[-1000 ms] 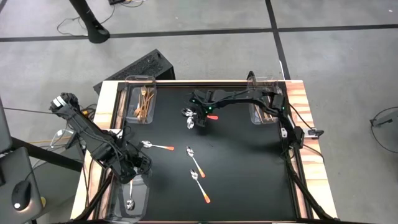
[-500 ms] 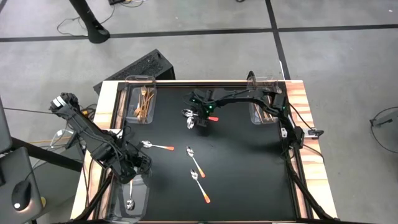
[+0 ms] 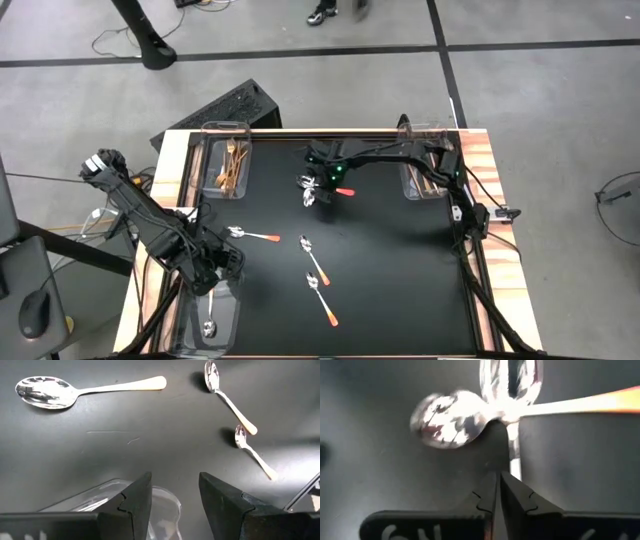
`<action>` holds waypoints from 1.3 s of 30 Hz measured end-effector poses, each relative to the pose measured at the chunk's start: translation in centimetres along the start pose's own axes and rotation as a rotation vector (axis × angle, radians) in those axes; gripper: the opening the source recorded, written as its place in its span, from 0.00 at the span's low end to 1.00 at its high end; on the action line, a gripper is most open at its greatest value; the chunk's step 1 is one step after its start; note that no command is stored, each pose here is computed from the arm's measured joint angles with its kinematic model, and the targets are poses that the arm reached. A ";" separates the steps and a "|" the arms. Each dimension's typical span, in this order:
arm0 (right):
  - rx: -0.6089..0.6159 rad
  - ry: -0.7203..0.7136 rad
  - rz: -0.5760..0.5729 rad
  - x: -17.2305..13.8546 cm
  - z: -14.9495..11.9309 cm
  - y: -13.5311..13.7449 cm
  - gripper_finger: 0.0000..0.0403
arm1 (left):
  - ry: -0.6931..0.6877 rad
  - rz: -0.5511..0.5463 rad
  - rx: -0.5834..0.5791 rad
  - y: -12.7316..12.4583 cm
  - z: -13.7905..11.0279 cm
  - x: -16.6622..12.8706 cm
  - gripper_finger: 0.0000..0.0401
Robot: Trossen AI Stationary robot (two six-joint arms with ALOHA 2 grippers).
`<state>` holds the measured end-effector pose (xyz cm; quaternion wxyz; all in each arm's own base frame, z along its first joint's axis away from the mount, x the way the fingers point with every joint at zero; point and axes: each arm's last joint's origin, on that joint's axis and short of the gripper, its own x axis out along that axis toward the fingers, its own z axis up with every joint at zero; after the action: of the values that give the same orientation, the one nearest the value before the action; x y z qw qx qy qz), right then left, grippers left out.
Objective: Sort silverware by color (type)
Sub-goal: Put the orange spoon into the bottom left transparent bin
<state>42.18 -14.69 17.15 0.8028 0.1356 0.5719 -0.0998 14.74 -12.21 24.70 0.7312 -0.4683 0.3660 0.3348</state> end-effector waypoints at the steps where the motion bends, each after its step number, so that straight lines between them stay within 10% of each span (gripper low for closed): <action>1: -0.012 -0.016 -0.021 0.0 0.2 0.0 0.12 | -0.008 -0.003 -0.005 0.0 0.0 0.0 0.37; 26: 0.055 0.064 -0.020 1.5 -1.6 -0.3 0.12 | -0.079 -0.011 -0.039 -0.1 0.6 0.2 0.37; 39: -0.028 0.319 0.044 0.3 -4.7 7.0 0.12 | -0.082 -0.016 -0.041 -0.2 0.6 0.2 0.37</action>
<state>40.25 -6.56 16.17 0.7056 0.1512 0.6903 -0.0513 15.13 -11.64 24.78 0.7386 -0.4720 0.3248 0.3552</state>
